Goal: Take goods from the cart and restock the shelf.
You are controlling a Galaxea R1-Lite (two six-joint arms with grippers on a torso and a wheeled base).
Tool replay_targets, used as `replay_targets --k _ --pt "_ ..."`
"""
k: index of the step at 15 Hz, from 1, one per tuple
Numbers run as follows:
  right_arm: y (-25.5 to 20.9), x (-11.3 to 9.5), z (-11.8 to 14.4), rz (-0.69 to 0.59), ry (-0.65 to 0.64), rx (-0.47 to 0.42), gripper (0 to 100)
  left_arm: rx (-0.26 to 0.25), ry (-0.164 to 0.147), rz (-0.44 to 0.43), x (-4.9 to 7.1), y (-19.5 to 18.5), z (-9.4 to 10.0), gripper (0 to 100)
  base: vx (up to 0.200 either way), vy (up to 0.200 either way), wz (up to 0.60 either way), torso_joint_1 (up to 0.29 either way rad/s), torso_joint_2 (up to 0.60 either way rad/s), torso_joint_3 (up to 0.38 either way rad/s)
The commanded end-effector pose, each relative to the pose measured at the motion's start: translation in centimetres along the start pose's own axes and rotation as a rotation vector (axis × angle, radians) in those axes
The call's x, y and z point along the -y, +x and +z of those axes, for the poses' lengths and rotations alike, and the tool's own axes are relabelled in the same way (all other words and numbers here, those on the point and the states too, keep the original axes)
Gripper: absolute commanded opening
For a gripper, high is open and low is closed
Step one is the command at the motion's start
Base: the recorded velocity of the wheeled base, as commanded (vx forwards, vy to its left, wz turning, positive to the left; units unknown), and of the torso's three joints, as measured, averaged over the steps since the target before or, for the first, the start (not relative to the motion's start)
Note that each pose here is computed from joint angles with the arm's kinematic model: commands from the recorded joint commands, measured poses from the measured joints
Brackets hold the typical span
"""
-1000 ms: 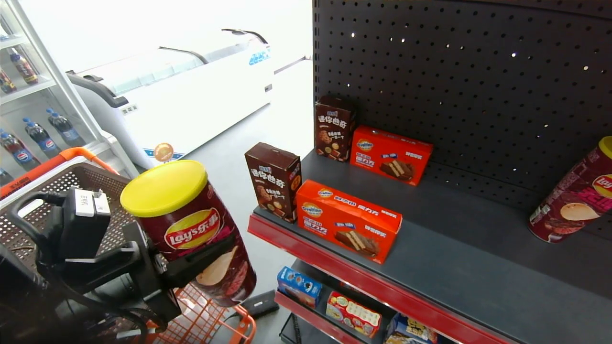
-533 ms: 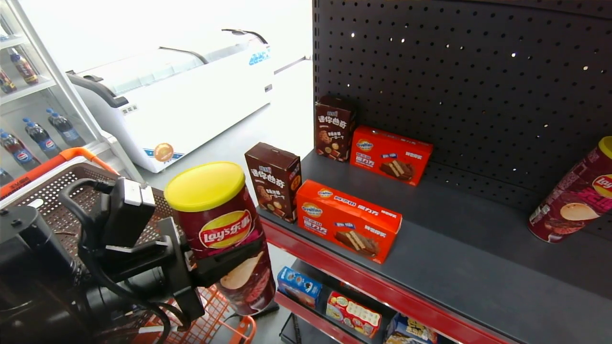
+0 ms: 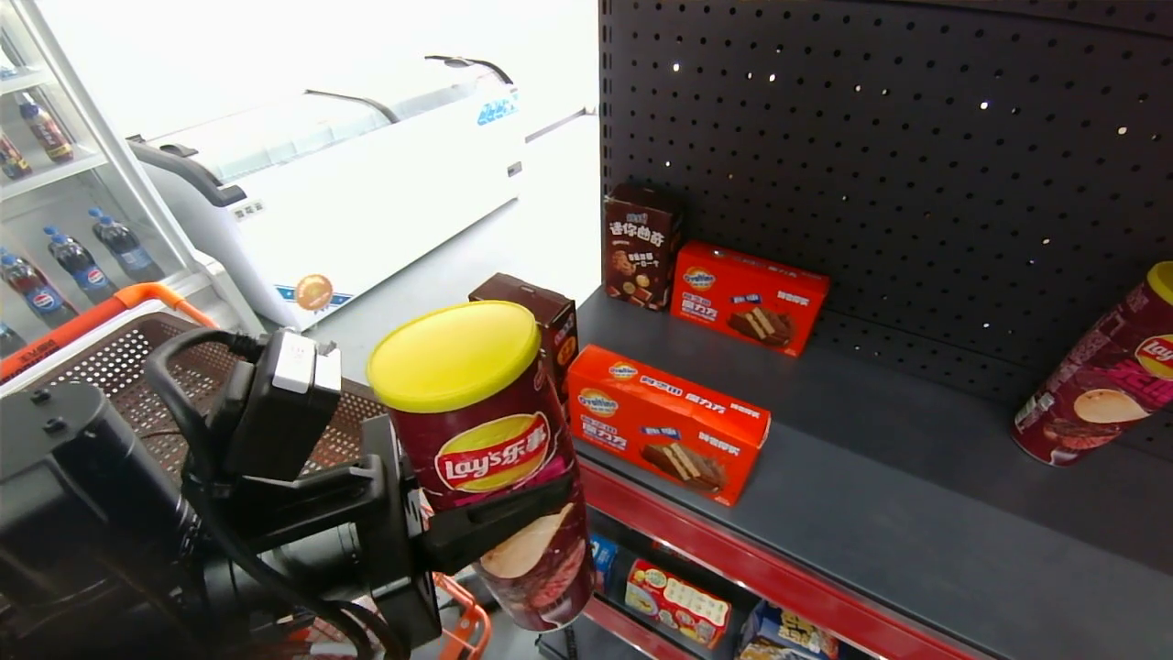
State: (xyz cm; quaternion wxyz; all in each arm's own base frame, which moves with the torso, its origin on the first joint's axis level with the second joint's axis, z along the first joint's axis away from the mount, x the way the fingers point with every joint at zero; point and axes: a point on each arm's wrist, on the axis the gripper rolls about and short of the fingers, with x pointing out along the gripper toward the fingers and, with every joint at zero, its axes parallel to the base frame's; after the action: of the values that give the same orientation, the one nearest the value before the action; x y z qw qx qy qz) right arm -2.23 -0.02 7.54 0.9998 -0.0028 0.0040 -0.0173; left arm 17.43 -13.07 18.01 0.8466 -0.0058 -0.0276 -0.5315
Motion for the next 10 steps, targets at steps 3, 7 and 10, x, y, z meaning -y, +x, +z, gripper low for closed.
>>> replay_targets --k 3,7,10 --pt "0.0 0.0 0.0 0.001 -0.001 -0.001 100 -0.014 -0.033 -0.092 1.9 0.7 -0.3 0 0.0 0.0 0.0 0.0 0.0 0.0" --pt "0.0 0.0 0.0 0.001 0.001 -0.001 100 -0.015 -0.035 -0.12 2.3 1.0 -0.3 0 0.0 0.0 0.0 0.0 0.0 0.0" --pt "0.0 0.0 0.0 0.001 0.001 -0.001 100 -0.011 -0.03 -0.135 2.4 1.1 -0.2 0 0.0 0.0 -0.4 0.0 0.0 0.003"
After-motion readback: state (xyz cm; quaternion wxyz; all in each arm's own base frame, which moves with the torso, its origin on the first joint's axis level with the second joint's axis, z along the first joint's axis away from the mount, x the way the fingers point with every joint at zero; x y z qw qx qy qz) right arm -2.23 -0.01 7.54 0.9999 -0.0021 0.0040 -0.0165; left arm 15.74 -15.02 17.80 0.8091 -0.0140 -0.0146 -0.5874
